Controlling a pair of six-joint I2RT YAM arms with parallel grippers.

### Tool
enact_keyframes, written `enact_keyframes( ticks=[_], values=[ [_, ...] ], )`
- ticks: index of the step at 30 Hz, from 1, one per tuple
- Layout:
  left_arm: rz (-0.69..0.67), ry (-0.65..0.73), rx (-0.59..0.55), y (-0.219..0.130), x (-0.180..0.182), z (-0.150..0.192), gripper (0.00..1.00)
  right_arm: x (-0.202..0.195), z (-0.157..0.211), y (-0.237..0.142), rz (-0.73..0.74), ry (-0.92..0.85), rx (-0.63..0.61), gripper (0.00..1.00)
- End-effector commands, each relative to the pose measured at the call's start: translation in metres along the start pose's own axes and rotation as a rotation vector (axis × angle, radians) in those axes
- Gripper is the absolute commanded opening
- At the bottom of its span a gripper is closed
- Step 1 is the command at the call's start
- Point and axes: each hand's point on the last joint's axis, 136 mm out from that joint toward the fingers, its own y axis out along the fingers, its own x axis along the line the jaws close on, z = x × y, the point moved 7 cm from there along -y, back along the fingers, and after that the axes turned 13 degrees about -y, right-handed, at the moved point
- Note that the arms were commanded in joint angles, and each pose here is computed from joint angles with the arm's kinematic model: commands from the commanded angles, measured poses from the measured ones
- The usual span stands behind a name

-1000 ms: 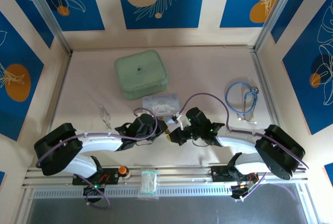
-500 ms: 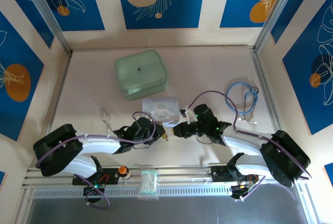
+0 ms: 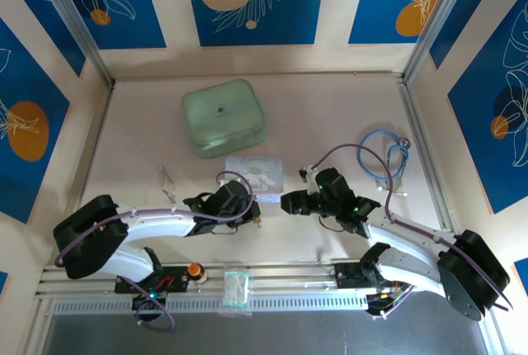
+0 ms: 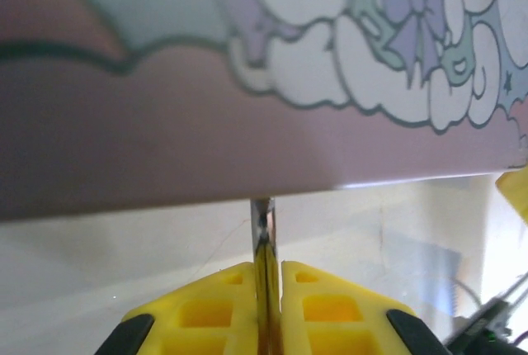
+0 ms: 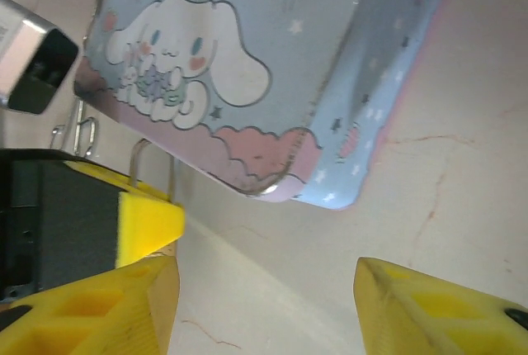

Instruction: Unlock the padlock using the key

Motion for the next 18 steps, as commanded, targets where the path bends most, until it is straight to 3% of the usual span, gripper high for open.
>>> enact_keyframes(
  ticks=[1,7,13,18],
  values=[
    [-0.17,0.133,0.005,0.002,0.015,-0.004,0.08,-0.003,-0.005,-0.002,0.058,0.023,-0.008,0.58],
    [-0.268,0.191,0.001,0.007,0.025,-0.006,0.14,-0.006,-0.001,-0.002,0.076,0.028,-0.004,0.58],
    [-0.33,0.26,-0.043,0.002,0.021,-0.007,0.31,-0.007,0.0,-0.003,0.083,0.03,-0.008,0.58],
    [-0.394,0.334,-0.078,-0.003,0.017,-0.003,0.32,-0.009,0.003,-0.003,0.093,0.038,-0.008,0.58]
  ],
)
